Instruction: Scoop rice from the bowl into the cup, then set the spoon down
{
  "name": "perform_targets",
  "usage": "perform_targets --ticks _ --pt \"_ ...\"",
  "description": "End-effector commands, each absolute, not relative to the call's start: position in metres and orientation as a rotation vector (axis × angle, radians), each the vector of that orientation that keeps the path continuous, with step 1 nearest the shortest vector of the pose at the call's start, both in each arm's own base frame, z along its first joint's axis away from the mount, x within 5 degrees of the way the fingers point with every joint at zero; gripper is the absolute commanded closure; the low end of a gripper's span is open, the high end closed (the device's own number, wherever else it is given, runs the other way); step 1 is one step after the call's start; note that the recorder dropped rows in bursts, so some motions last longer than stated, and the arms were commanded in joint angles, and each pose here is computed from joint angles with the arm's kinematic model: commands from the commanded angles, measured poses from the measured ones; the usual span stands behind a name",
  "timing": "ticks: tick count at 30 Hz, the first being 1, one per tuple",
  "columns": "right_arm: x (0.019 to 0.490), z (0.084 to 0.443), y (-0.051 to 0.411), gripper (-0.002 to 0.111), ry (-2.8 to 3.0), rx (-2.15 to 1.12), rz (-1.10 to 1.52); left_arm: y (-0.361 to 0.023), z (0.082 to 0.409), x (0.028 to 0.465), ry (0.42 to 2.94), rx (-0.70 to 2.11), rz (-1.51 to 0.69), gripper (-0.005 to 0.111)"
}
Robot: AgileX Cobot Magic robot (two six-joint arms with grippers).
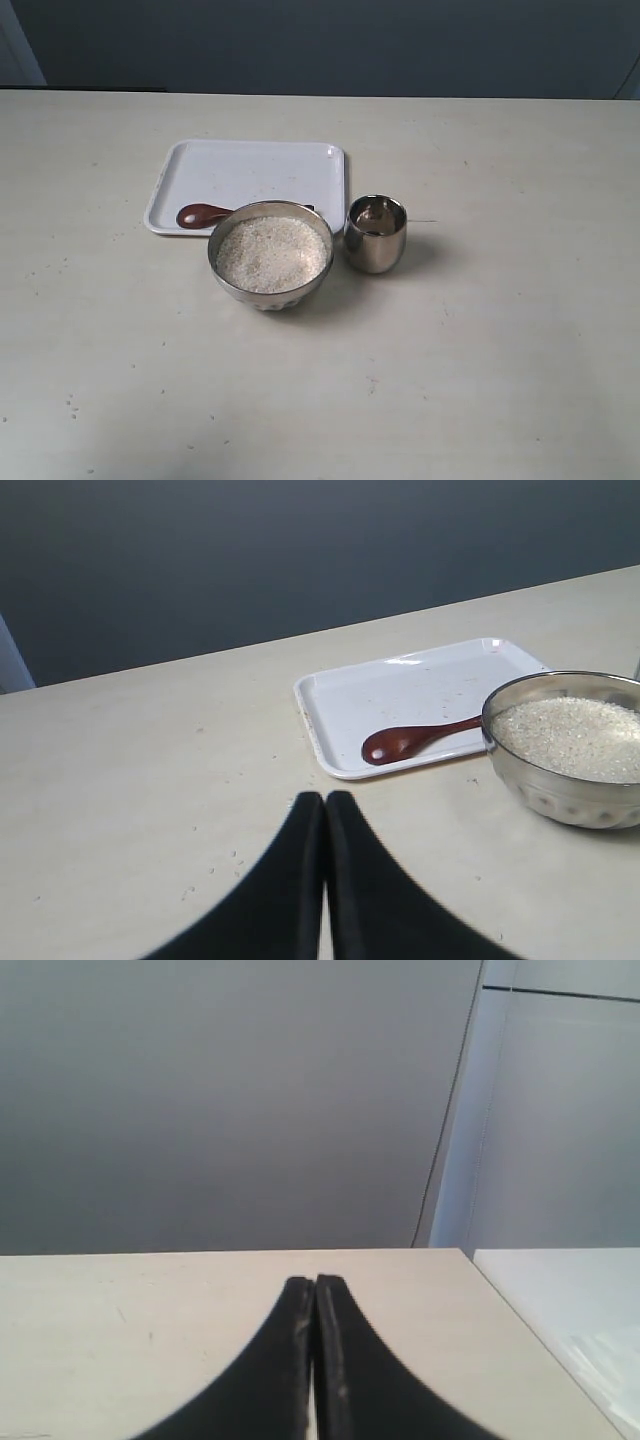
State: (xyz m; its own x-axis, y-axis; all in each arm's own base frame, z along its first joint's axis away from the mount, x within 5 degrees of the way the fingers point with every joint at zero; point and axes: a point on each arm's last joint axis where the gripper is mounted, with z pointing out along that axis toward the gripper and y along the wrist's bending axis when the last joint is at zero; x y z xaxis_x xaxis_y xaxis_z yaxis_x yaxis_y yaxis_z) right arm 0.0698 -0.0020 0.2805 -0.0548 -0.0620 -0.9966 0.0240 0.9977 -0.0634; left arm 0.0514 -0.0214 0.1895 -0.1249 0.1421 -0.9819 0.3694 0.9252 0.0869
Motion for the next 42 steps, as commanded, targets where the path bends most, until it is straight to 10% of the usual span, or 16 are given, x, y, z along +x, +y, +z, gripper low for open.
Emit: perform_targets --ticks 1,42 --pt "0.072 0.251 -0.005 0.108 1.591 0.018 -0.098 -0.021 0.192 0.051 1.679 0.387 -0.204 0.106" --pt "0.056 0.212 -0.007 0.108 1.489 0.147 -0.051 -0.021 0.192 0.051 1.679 0.387 -0.204 0.106"
